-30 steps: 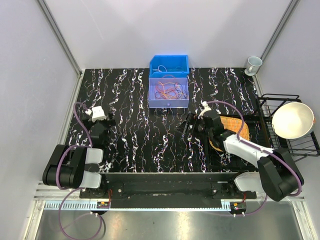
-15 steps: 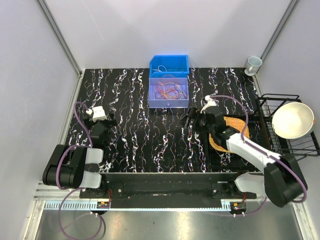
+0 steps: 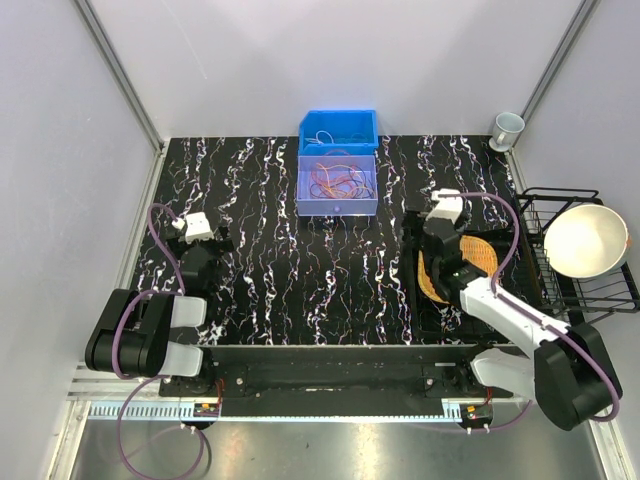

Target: Untangle the cables

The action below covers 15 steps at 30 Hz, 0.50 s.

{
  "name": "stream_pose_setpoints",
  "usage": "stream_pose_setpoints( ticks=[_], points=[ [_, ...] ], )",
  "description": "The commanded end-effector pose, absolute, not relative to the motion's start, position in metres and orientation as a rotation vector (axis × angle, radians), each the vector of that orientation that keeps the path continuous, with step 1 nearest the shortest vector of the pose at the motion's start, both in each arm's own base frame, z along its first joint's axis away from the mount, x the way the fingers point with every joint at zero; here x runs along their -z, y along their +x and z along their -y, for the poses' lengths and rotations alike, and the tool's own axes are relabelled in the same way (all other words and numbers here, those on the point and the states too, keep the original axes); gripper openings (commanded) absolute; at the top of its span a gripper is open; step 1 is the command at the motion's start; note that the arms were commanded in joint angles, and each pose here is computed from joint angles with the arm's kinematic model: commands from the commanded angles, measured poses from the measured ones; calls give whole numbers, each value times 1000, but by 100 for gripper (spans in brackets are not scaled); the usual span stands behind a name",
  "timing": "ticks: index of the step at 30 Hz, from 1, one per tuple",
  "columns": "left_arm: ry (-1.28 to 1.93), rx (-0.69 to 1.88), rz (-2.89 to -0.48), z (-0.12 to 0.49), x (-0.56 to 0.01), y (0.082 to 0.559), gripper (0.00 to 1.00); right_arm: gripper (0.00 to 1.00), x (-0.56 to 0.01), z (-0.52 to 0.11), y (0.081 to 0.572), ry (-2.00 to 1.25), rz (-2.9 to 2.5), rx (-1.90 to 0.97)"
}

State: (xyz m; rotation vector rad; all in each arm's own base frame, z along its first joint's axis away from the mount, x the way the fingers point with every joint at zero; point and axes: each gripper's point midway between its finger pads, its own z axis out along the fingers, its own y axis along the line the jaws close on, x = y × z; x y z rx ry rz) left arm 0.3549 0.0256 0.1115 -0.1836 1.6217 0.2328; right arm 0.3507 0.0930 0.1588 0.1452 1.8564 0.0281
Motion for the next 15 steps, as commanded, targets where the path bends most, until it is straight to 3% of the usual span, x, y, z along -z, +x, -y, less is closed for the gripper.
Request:
stream_pose_setpoints(
  ticks=[1,15],
  points=[
    [-193,-197,-1558,-22,-129,363,99,100,-160,-38,358,253,-1777,166],
    [-192,-195,-1558,-22,-129,363,99,100,-124,12,383,254,-1692,307]
  ],
)
